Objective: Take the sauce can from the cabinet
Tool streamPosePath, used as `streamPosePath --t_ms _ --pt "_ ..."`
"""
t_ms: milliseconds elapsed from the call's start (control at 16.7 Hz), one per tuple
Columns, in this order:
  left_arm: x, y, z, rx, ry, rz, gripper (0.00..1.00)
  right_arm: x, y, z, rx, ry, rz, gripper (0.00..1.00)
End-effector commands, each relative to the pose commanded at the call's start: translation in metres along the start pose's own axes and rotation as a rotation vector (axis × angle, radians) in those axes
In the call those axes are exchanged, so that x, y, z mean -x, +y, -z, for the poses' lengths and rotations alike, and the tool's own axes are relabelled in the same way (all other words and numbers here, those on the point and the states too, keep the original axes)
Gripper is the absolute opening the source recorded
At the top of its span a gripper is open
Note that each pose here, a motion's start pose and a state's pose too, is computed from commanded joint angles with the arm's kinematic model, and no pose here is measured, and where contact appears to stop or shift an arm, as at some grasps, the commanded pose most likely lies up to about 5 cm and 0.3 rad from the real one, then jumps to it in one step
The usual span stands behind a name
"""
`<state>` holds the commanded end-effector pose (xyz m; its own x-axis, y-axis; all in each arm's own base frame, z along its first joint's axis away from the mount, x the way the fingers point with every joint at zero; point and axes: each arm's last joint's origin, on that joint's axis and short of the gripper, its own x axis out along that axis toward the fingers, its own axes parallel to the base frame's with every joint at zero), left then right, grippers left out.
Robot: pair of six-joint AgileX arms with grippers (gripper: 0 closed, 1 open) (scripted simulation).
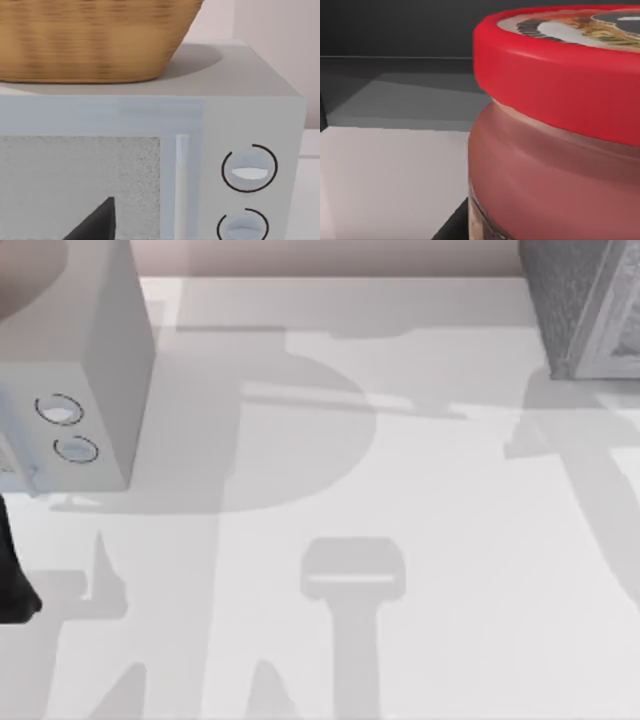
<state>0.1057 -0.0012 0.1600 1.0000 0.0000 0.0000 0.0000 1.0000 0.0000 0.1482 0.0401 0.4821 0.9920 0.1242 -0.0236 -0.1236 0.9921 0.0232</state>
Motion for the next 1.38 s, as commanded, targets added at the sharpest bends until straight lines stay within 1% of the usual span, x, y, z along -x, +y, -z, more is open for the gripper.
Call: streamPosePath --t_ms 120,240,480,600,720,840,960,1380 --pt "0.000 0.000 0.000 0.000 0.000 0.000 1.00 0.009 -0.009 0.048 0.001 0.034 -0.009 0.00" --pt "0.000 0.000 0.000 0.000 0.000 0.000 1.00 0.018 -0.017 0.105 0.001 0.066 -0.008 0.00" --pt "0.000 0.000 0.000 0.000 0.000 0.000 1.00 0.033 -0.030 0.214 0.001 0.081 0.023 0.00" --pt "0.000 0.000 0.000 0.000 0.000 0.000 1.00 0.038 -0.035 0.256 0.005 0.057 0.048 0.00" --pt "0.000 0.000 0.000 0.000 0.000 0.000 1.00 0.040 -0.038 0.287 0.011 0.025 0.077 0.00" --pt "0.000 0.000 0.000 0.000 0.000 0.000 1.00 0.040 -0.041 0.309 0.017 -0.005 0.103 0.00" --pt "0.000 0.000 0.000 0.000 0.000 0.000 1.00 0.040 -0.043 0.320 0.021 -0.022 0.121 0.00" --pt "0.000 0.000 0.000 0.000 0.000 0.000 1.00 0.039 -0.042 0.320 0.020 -0.025 0.115 0.00"
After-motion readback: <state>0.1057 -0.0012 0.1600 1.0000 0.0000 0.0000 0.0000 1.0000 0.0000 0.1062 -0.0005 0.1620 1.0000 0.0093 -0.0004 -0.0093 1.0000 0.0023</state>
